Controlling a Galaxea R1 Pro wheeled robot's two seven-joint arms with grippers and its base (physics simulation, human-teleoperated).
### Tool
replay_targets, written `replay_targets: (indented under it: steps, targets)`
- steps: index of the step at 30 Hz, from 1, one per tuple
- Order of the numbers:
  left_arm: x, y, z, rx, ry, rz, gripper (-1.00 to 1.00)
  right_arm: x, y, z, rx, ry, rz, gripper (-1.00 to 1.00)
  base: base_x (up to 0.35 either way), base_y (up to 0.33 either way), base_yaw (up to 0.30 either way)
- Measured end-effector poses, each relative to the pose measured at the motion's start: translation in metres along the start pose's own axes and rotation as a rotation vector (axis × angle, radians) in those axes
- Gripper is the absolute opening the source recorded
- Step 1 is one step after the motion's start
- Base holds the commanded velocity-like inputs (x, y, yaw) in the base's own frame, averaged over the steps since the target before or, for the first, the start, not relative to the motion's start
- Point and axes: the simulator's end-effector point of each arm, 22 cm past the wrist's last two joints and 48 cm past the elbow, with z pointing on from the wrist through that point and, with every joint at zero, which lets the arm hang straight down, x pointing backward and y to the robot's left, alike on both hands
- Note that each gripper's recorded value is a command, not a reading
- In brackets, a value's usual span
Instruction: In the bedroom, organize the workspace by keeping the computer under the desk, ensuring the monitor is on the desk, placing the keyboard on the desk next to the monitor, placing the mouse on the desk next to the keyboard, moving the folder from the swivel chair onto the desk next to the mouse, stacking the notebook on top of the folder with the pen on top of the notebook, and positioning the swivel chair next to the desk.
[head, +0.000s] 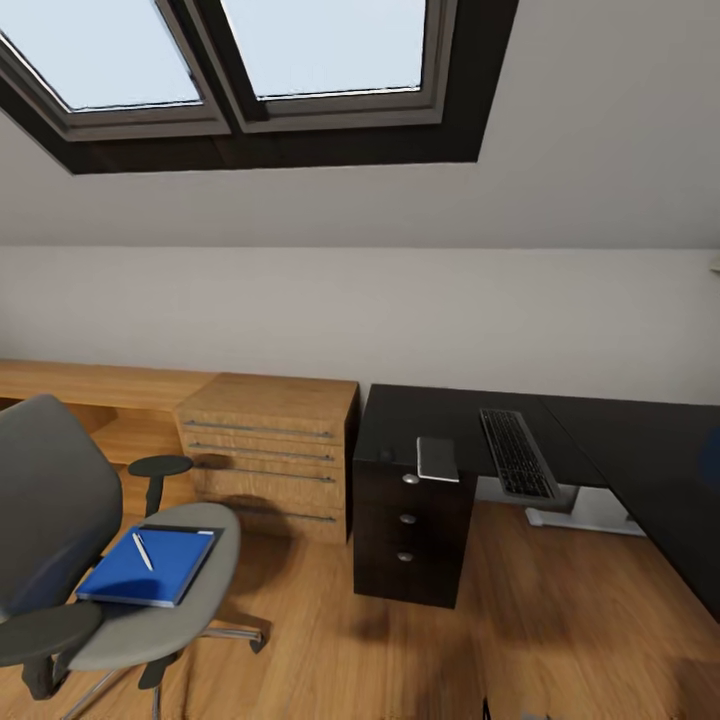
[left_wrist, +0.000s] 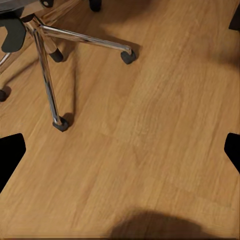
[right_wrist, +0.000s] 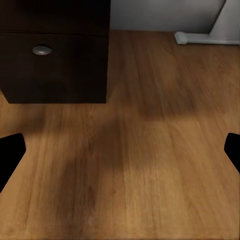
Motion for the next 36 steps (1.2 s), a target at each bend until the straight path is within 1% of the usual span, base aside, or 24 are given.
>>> replay_targets:
  steps: [6,10,24,30,36]
  targets:
    - [0.005,-0.001,0.000,0.001,0.010,0.004,1.00,0.014,-0.001,-0.002,0.001,0.029,-0.012,1.00,-0.005,0.000,-0.066]
    - [0.007,-0.001,0.000,0.000,0.018,0.005,1.00,0.021,-0.002,-0.003,0.002,0.045,-0.015,1.00,-0.156,0.000,-0.064]
    - [0.018,-0.001,0.001,-0.002,0.041,0.014,1.00,0.032,-0.002,-0.004,0.003,0.071,-0.020,1.00,-0.311,-0.009,-0.011]
    - [0.019,-0.004,-0.001,0.001,0.045,0.013,1.00,0.034,-0.002,-0.005,0.002,0.076,-0.023,1.00,-0.255,-0.183,-0.001]
    - [0.024,-0.003,-0.001,-0.004,0.054,0.022,1.00,0.035,-0.002,-0.005,0.002,0.077,-0.024,1.00,-0.261,-0.171,-0.063]
